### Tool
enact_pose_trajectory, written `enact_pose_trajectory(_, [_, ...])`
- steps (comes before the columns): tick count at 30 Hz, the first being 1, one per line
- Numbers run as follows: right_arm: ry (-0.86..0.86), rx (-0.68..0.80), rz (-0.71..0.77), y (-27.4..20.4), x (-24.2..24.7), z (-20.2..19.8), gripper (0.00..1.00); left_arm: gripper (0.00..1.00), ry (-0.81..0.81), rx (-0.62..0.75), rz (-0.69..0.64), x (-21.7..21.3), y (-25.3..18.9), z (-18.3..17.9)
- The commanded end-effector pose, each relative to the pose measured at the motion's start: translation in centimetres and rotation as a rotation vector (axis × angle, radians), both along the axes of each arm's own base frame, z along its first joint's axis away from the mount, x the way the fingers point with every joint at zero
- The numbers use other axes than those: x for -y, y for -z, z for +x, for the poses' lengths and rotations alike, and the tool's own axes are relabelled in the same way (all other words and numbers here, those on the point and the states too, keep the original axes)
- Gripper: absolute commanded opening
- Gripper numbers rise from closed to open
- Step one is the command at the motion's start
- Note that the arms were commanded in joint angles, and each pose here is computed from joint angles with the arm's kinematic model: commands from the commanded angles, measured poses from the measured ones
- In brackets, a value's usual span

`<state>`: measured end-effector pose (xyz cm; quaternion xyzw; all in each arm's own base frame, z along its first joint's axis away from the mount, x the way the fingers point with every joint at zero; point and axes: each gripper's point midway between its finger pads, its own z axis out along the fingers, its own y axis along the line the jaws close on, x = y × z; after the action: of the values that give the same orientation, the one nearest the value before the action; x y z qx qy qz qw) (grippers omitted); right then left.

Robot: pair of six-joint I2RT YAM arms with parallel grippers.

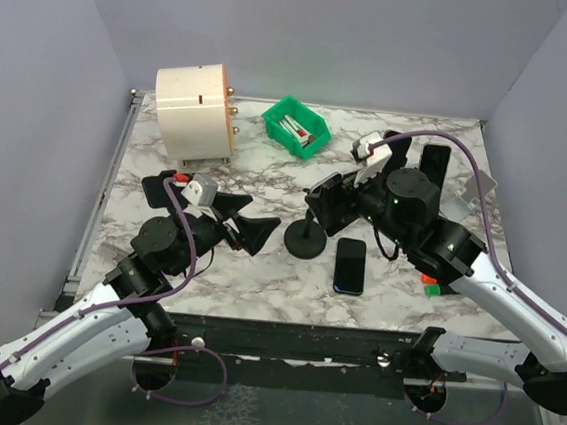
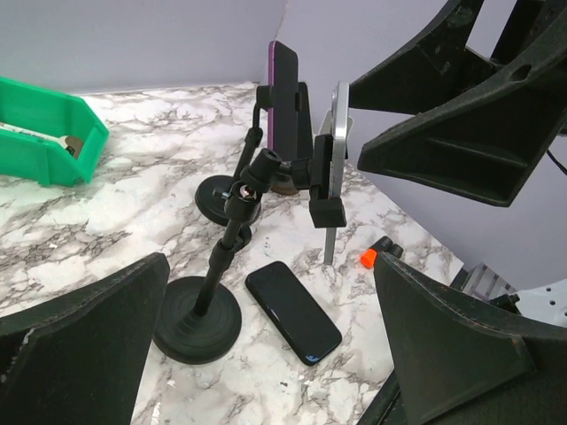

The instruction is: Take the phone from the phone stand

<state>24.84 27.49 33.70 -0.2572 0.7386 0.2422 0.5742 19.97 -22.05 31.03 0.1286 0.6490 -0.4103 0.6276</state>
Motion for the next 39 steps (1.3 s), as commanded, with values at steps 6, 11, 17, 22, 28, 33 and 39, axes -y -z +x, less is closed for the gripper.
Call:
enact_pose_trajectory(6, [-0.017,0.053,-0.059,-0.1,2.8,-1.8,1.00,0.99,0.001,0.008,0.008,-0.3,0.4,-0.3])
enact_pose_trajectory(11, [-0.006,0.012,-0.121,0.9,3.2,-1.7,1.00,0.99,0.000,0.006,0.010,-0.3,0.5,-0.3])
enact_pose_trajectory(17, [0.046,-0.039,-0.125,1.3,2.7,-0.7,1.00,0.99,0.000,0.001,0.014,-0.2,0.7,-0.3])
enact_pose_trajectory(22, [0.048,-0.042,-0.122,1.0,2.1,-0.3,1.00,0.99,0.000,-0.002,0.014,-0.2,0.8,-0.3])
enact_pose_trajectory(28, [0.076,-0.028,-0.146,1.2,2.0,0.7,1.00,0.99,0.005,-0.001,0.010,-0.2,0.6,-0.4])
enact_pose_trajectory(33, [0.098,-0.018,-0.172,1.5,1.8,1.6,1.00,0.99,0.005,0.001,0.009,-0.2,0.6,-0.4])
enact_pose_trajectory(39, [0.110,-0.002,-0.179,1.5,1.7,2.1,0.98,0.99,0.005,0.004,0.007,-0.3,0.5,-0.5])
